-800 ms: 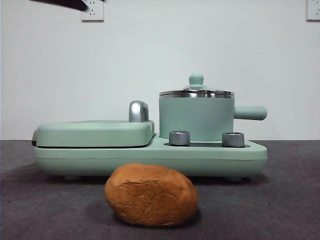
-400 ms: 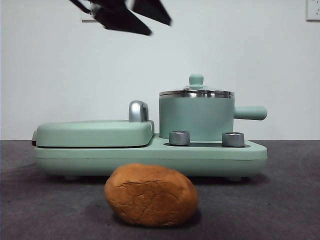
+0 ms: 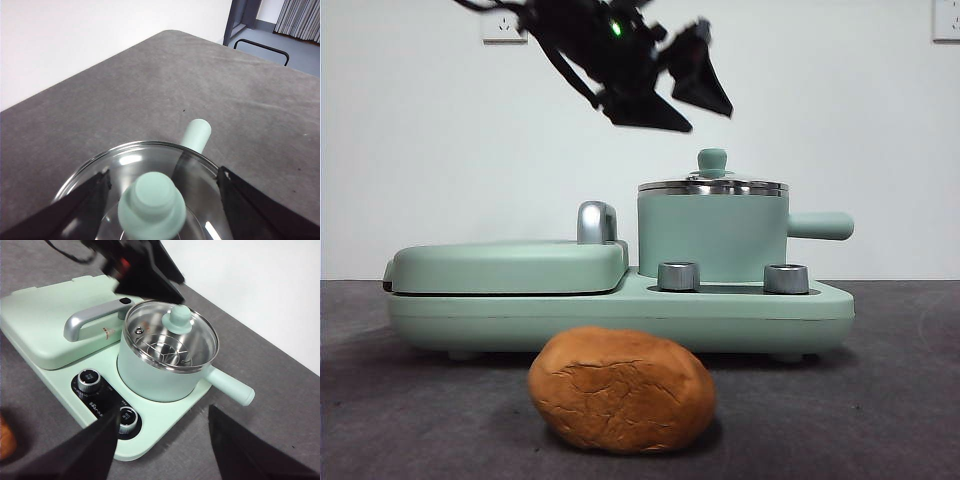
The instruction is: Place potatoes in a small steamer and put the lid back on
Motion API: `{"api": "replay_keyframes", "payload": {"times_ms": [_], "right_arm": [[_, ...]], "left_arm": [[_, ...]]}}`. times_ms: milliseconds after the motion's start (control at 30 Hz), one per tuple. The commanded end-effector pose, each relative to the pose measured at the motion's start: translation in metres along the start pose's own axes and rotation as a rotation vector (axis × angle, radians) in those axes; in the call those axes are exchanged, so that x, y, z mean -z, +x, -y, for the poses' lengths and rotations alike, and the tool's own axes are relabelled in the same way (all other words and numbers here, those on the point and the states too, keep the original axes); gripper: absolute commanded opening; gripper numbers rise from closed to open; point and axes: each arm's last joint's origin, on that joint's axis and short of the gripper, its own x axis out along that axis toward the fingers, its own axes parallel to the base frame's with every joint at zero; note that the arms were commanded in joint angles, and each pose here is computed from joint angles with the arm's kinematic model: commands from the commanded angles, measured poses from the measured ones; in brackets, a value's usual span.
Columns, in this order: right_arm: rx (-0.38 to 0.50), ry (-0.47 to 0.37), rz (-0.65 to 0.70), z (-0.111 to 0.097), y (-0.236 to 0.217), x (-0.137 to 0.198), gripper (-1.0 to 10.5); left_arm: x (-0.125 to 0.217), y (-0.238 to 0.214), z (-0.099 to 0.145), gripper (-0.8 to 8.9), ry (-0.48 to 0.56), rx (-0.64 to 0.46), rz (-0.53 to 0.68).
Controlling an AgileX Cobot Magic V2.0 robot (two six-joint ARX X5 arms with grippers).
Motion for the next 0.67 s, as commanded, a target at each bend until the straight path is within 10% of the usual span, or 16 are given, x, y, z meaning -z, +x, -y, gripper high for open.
{"api": "replay_keyframes", "payload": {"times_ms": [33,667], "right_arm": [[0.002,0.002,0.023,0.0,-0.002,-0.006,2.8],[0.0,0.002,0.023,0.0,-0.002,-0.006,2.8]], "left_arm": [[0.003,0.016,0.0,3.38,0.008,0.002,0.036],[0.031,0.041,-0.007,2.38,0.036,0.0,0.004]]}}
